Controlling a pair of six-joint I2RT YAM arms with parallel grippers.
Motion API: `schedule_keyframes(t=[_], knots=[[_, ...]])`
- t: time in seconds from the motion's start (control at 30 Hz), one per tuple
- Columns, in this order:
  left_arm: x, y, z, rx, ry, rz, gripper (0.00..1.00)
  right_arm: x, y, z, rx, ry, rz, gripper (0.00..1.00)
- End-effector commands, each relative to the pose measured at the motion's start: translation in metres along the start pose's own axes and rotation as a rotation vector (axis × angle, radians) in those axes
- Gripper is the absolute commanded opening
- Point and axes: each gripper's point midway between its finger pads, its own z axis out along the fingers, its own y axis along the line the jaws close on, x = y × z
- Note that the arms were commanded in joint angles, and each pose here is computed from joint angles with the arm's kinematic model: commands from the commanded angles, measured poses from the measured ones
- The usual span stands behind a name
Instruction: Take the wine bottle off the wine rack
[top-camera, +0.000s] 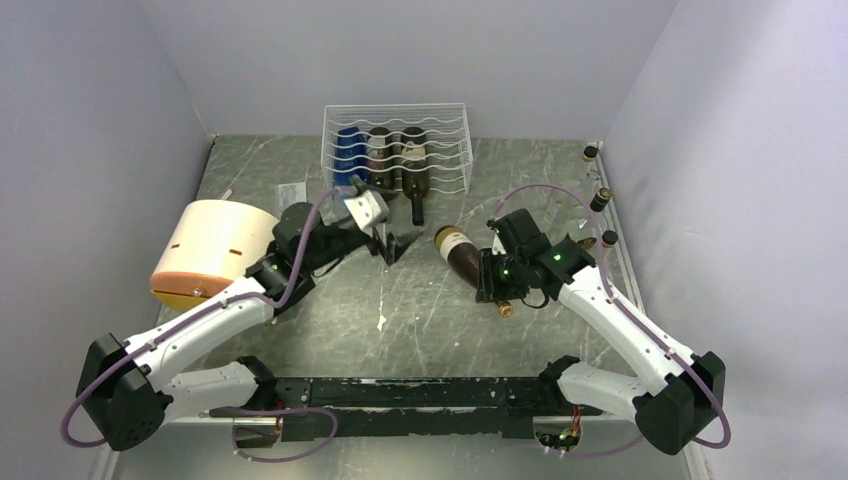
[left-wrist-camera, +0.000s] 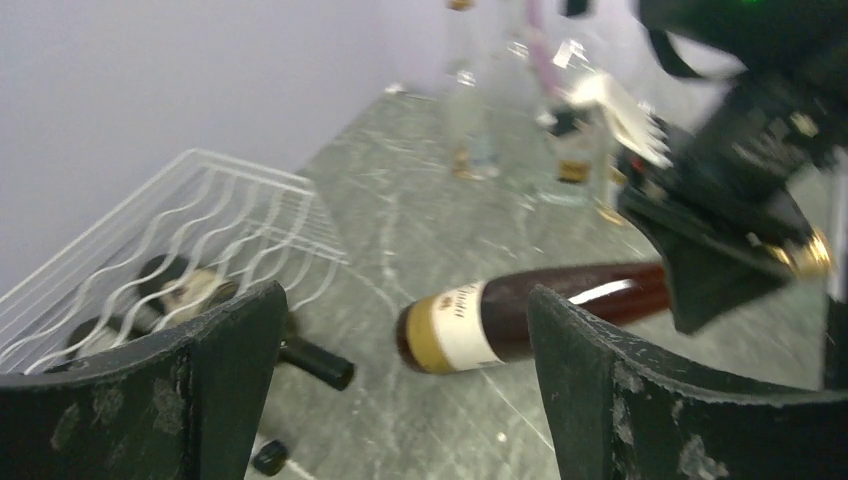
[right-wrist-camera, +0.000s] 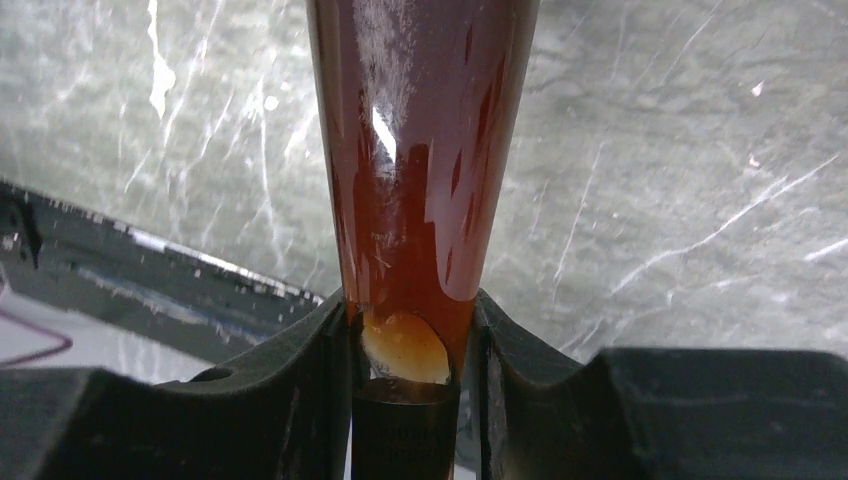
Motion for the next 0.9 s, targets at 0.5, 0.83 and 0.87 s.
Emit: schedule_keyframes(t=[0.5,0.83,0.87], knots=[[0.074,-0.135,-0.001,0.516,0.104,0.319,0.97,-0.040,0.090,-0.044,-0.485,-0.089,-0.260,0.00],[0.125,-0.142,0.013,0.452,0.215,0.457,0.93,-0.019,0.115,-0.063,-0.686,-0.021,-0.336,0.00],[0.126,-0.141,0.015,0.437,0.213,0.468,0.93,-0.015,0.116,-0.064,-0.701,-0.013,-0.343,0.00]])
